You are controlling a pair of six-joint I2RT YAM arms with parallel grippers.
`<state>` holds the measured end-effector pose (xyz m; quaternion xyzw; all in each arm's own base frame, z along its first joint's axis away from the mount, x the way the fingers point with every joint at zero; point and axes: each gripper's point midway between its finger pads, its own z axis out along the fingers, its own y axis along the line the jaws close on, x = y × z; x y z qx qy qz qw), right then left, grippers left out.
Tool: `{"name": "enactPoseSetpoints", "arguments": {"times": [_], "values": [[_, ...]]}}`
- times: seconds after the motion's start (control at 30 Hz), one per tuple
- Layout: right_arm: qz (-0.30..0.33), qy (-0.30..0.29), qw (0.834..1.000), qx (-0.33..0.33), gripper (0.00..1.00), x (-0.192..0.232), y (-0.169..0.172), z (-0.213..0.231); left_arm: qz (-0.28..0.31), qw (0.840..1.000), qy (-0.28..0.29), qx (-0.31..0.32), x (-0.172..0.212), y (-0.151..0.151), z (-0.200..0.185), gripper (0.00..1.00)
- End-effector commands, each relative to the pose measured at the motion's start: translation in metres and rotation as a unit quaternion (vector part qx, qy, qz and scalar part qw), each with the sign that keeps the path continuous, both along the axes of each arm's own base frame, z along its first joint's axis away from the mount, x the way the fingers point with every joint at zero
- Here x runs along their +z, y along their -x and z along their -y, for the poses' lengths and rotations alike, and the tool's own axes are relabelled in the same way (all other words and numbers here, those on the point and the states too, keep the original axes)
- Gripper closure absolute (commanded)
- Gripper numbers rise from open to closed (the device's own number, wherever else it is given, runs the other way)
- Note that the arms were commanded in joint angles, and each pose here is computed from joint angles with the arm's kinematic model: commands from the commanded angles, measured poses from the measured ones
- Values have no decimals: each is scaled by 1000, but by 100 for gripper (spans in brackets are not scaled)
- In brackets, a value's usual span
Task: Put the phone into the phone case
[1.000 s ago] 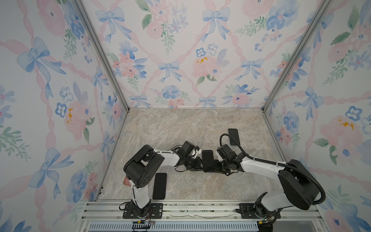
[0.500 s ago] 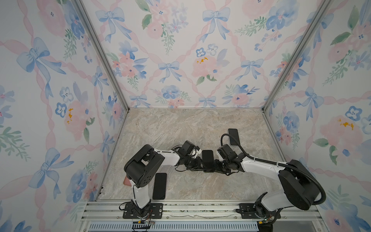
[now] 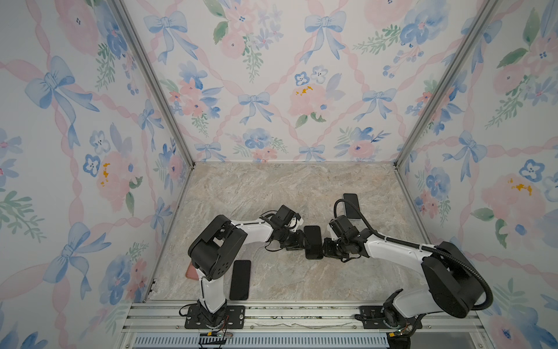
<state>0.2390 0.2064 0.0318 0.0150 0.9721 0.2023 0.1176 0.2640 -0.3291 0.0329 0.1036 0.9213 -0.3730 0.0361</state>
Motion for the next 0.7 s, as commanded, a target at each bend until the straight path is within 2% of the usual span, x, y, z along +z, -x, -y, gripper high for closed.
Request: {"name": "enactPoseSetpoints", "arguments": {"times": [0.0, 0.1, 0.27, 0.57, 0.67], "values": [[41, 2, 999, -4, 65, 22, -28, 3, 14, 999, -50, 1, -15, -19, -12, 53], [57, -1, 998, -3, 62, 28, -50, 1, 27, 998, -63, 3, -17, -40, -8, 53], [57, -11, 998, -2, 61, 25, -76, -6, 25, 998, -55, -3, -20, -56, 6, 53], [26, -7, 1000, -8, 62, -1, -82, -8, 13, 999, -43, -11, -19, -50, 14, 55], [21, -10, 1000, -7, 66, -6, -81, -10, 12, 999, -40, -15, -17, -47, 18, 56]]}}
